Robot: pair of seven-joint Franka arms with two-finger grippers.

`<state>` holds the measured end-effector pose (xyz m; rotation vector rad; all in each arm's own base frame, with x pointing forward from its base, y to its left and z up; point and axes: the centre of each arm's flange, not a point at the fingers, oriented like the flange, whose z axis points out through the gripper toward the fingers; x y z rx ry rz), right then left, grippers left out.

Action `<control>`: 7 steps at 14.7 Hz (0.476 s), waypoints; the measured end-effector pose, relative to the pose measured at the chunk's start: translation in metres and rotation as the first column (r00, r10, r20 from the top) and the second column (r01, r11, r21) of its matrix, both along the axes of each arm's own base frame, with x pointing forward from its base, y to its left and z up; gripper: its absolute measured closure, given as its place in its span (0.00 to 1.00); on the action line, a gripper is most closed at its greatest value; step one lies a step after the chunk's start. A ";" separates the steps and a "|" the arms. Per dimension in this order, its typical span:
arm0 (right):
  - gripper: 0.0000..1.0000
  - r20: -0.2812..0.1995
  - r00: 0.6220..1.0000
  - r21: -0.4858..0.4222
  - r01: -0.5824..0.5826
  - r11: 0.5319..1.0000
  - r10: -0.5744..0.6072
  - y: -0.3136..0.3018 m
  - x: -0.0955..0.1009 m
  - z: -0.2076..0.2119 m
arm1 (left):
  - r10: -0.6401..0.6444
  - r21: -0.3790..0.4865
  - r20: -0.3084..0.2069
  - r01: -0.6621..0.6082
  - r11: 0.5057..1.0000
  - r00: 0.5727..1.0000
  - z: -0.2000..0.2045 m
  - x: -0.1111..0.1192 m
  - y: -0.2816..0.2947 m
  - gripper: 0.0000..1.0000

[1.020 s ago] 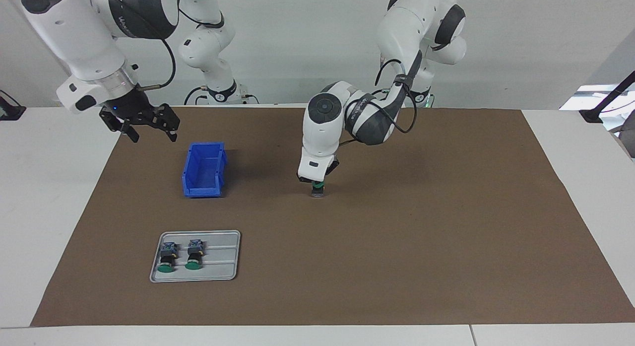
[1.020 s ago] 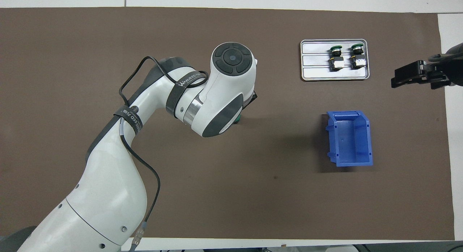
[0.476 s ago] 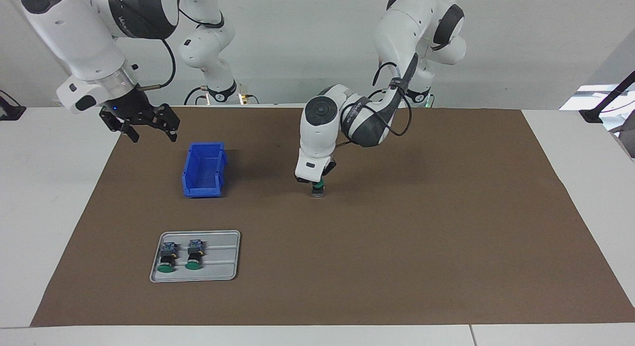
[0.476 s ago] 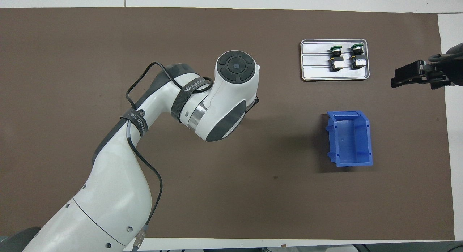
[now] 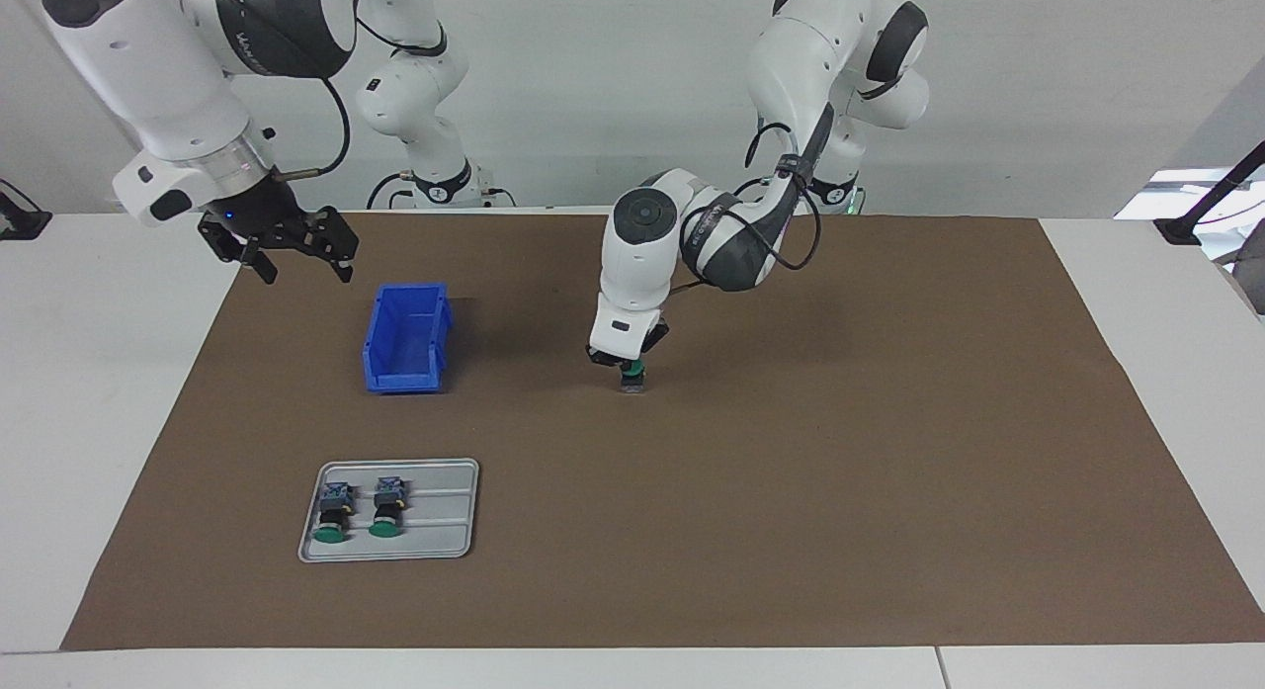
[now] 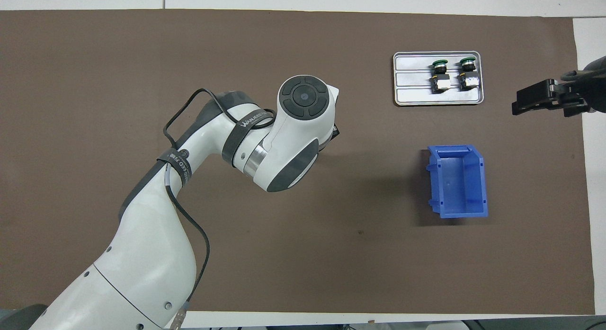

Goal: Place and press button with both arms
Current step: 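Lift the left gripper while the right gripper reaches toward the tray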

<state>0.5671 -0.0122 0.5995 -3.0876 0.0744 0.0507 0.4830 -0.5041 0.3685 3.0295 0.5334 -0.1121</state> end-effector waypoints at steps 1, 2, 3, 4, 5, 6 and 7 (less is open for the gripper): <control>0.01 0.000 1.000 0.000 0.000 1.000 0.000 0.000 0.000 0.000 | 0.000 -0.003 0.006 0.000 1.000 1.000 0.000 -0.002 0.002 0.99; 0.01 0.000 1.000 0.000 0.000 1.000 0.000 0.000 0.000 0.000 | 0.001 -0.005 0.011 -0.001 1.000 1.000 0.000 -0.003 0.003 0.99; 0.01 0.000 1.000 0.000 0.000 1.000 0.000 0.000 0.000 0.000 | 0.001 -0.007 0.013 -0.001 1.000 1.000 0.000 -0.003 0.003 0.99; 0.01 0.000 1.000 0.000 0.000 1.000 0.000 0.000 0.000 0.000 | 0.001 -0.008 0.014 -0.001 1.000 1.000 0.000 -0.003 0.003 0.99; 0.01 0.000 1.000 0.000 0.000 1.000 0.000 0.000 0.000 0.000 | 0.001 -0.008 0.014 -0.001 1.000 1.000 0.000 -0.003 0.004 0.99; 0.01 0.000 1.000 0.000 0.000 1.000 0.000 0.000 0.000 0.000 | 0.001 -0.007 0.013 -0.001 1.000 1.000 0.000 -0.003 0.004 0.99; 0.01 0.000 1.000 0.000 0.000 1.000 0.000 0.000 0.000 0.000 | 0.001 -0.006 0.012 -0.001 1.000 1.000 0.001 -0.004 0.004 0.99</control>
